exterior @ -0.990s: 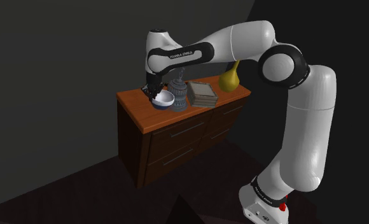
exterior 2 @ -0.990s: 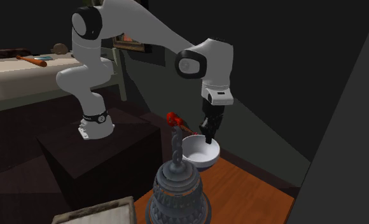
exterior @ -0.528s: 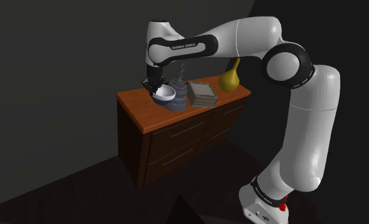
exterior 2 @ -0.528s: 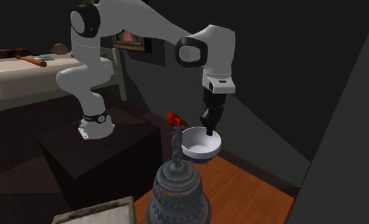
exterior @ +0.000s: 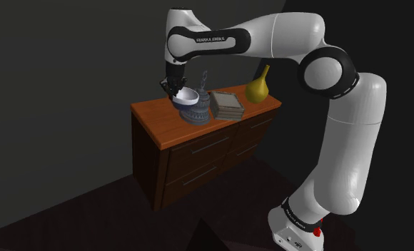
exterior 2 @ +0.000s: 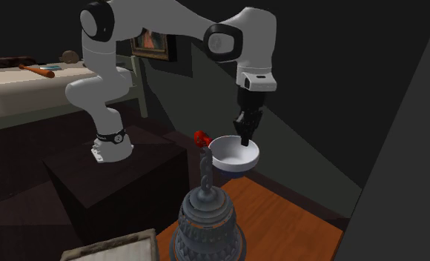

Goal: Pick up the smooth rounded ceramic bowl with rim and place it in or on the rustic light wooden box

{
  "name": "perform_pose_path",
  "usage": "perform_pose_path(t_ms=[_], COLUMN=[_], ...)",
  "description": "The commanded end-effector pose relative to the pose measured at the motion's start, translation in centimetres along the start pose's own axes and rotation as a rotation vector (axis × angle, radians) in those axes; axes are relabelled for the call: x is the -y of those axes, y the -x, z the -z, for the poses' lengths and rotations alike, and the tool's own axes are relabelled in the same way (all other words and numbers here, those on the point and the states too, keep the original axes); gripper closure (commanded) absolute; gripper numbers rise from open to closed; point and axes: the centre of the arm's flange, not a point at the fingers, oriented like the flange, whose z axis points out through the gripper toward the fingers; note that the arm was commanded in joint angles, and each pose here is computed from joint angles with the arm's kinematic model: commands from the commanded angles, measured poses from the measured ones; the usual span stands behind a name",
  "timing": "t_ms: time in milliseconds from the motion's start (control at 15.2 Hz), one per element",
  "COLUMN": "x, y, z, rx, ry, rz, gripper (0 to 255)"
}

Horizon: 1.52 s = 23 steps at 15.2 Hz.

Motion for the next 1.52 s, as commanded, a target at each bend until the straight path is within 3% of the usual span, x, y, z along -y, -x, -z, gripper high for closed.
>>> perform_pose_path(t_ms=[0,330,1452], x=[-0.1,-0.2,-22.6], y=[0.0,0.0,1.3], z=[1.0,3.3,4.3], rx=[0.0,0.0,0.0], ry=[0.0,0.0,0.0], rz=[0.0,0.0,0.0], gripper=[255,255,255])
